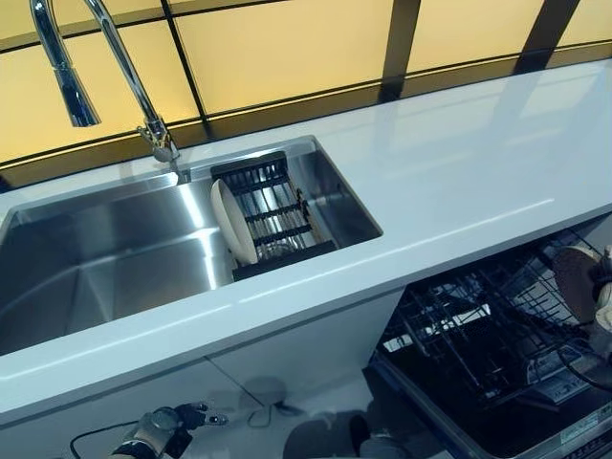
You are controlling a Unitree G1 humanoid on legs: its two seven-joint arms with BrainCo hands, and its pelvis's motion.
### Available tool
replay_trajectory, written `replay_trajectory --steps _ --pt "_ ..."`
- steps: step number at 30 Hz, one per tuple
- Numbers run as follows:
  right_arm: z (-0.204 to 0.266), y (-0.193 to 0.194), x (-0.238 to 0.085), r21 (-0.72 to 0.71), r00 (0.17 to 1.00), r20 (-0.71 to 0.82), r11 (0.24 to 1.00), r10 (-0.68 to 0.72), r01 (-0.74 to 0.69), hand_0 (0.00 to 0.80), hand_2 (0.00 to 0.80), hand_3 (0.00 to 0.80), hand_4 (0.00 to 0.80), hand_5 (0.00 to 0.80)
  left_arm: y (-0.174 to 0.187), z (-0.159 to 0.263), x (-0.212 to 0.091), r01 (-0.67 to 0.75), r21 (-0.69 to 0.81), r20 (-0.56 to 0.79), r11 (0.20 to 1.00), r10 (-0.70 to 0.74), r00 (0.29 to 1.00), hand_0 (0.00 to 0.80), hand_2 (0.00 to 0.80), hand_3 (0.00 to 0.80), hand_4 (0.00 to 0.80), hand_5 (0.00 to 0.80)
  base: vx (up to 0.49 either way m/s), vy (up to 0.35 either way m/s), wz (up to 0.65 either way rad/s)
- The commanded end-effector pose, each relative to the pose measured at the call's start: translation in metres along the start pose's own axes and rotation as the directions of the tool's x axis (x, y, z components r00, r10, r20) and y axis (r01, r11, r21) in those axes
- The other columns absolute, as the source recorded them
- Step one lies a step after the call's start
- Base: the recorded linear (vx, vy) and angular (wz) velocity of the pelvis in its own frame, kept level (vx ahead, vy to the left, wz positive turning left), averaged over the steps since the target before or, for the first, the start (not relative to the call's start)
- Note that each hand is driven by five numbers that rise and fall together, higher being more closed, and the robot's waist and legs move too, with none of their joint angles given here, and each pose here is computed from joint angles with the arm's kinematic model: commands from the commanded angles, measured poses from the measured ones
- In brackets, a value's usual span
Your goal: Take plates into dishwasher
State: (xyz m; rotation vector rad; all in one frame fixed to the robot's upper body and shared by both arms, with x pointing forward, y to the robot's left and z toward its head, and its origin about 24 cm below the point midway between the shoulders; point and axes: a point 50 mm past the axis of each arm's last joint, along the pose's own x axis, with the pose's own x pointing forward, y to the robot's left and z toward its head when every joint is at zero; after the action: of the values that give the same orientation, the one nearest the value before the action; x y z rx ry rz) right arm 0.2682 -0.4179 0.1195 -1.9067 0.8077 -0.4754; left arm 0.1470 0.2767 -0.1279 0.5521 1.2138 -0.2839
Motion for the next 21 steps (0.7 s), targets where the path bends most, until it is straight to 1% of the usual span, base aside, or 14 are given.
replay_trajectory --steps 1,5,9,13,21 --pt "0.004 -0.024 0.009 -0.05 0.993 -0.066 0.994 -0.098 0.095 0.8 0.8 0.8 0.8 0.8 0.027 0.009 -0.005 -0.089 0.103 0.005 0.991 0.089 0.996 0.0 0.0 0.0 0.0 0.0 -0.045 -0.023 0.0" --pt "0.006 -0.021 0.009 -0.047 0.994 -0.072 0.996 -0.076 0.073 0.8 0.8 0.8 0.8 0.8 0.028 0.013 -0.005 -0.098 0.106 0.017 0.99 0.097 0.995 0.0 0.0 0.0 0.0 0.0 -0.062 -0.031 0.03" --pt "0.01 -0.008 0.008 -0.009 0.997 -0.071 1.0 -0.016 0.015 0.8 0.8 0.8 0.8 0.8 0.028 0.017 -0.005 -0.106 0.112 0.028 0.988 0.103 0.994 0.0 0.0 0.0 0.0 0.0 -0.037 -0.028 0.07" --pt "0.017 0.001 0.007 -0.016 0.998 -0.045 0.999 0.034 -0.035 0.8 0.8 0.8 0.8 0.8 0.029 0.023 -0.005 -0.113 0.118 0.044 0.987 0.108 0.993 0.0 0.0 0.0 0.0 0.0 -0.025 -0.014 0.01" --pt "0.032 0.033 -0.003 -0.024 0.99 -0.016 0.989 0.143 -0.143 0.8 0.8 0.8 0.8 0.8 0.034 0.032 -0.006 -0.134 0.118 0.067 0.984 0.127 0.99 0.0 0.0 0.0 0.0 0.0 -0.005 -0.019 0.05"
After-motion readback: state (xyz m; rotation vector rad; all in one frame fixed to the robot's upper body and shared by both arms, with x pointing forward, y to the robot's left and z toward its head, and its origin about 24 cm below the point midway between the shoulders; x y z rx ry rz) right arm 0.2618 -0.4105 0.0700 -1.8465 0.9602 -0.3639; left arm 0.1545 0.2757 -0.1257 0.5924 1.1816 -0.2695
